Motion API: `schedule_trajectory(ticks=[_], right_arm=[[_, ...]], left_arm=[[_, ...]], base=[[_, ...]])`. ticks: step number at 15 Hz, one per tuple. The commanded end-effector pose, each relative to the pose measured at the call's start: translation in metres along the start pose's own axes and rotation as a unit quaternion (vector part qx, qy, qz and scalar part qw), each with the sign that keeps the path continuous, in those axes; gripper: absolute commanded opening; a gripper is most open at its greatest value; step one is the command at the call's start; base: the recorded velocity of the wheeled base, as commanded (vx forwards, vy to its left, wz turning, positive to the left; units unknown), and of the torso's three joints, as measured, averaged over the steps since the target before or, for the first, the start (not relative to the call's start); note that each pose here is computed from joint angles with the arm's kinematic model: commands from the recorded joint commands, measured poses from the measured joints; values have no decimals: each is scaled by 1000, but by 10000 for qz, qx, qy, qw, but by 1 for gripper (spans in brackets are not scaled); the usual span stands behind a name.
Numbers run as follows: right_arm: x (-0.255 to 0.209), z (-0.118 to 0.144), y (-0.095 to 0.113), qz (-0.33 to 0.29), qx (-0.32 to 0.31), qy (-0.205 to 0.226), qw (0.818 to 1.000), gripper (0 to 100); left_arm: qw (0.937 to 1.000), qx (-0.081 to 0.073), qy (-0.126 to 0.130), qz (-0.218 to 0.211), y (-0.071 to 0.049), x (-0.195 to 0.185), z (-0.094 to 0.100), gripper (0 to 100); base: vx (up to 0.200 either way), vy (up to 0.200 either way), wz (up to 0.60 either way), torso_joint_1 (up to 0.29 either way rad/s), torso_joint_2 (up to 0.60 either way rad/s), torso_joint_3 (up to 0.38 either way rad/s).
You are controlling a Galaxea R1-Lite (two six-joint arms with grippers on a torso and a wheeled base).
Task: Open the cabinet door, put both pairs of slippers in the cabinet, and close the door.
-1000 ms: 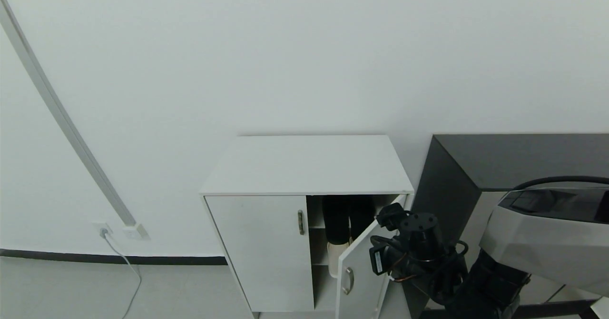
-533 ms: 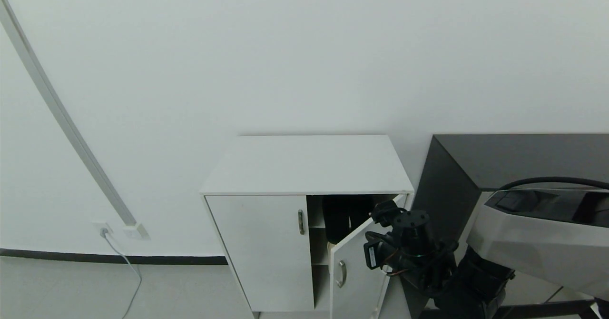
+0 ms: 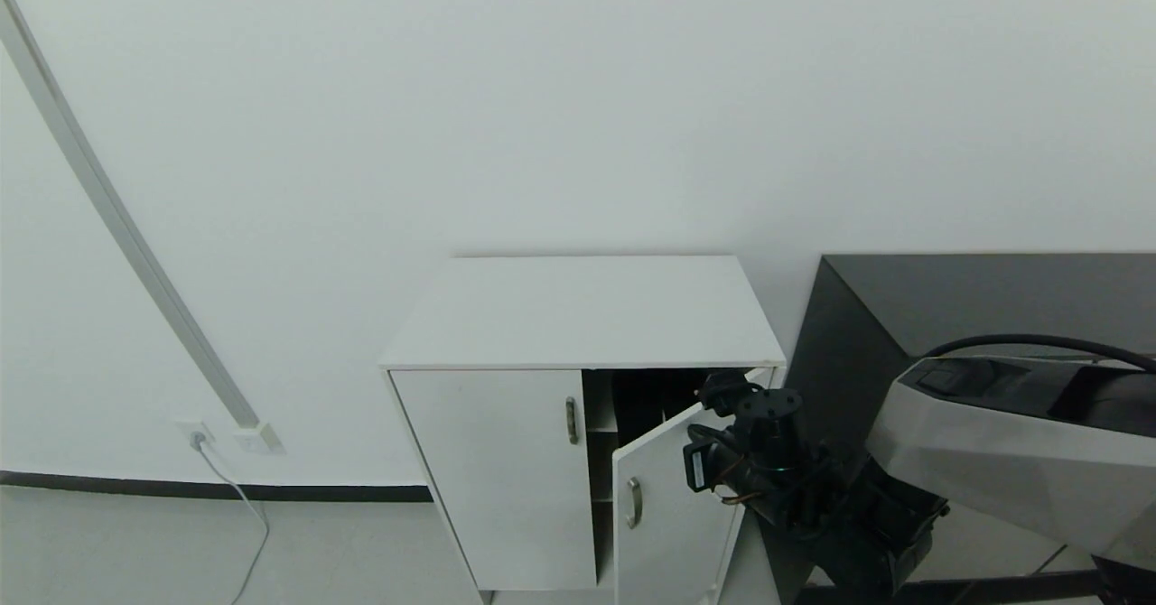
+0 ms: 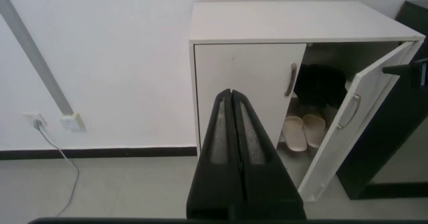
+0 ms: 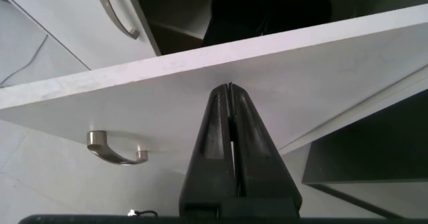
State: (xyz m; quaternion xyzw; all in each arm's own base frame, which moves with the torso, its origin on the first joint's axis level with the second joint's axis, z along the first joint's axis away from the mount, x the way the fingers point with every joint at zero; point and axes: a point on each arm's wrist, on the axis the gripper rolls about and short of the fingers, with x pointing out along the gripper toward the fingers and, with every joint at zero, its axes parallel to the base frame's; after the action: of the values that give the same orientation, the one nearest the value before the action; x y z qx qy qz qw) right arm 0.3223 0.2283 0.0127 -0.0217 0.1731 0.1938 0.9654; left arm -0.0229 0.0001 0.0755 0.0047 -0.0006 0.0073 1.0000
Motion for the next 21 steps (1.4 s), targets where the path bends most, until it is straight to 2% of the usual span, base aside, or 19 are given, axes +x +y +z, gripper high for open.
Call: schedule_trajectory(ticks=[1,21], right_arm=[[4,-1,0,-9,6,-11,10000,0],[35,16,-15,-239,126,-167,9995,0]], left_arm=[[10000,-1,6,3,0,0,0,0],[10000,-1,6,11,0,0,0,0]], base=[[0,0,0,0,0,0],[0,0,0,0,0,0]])
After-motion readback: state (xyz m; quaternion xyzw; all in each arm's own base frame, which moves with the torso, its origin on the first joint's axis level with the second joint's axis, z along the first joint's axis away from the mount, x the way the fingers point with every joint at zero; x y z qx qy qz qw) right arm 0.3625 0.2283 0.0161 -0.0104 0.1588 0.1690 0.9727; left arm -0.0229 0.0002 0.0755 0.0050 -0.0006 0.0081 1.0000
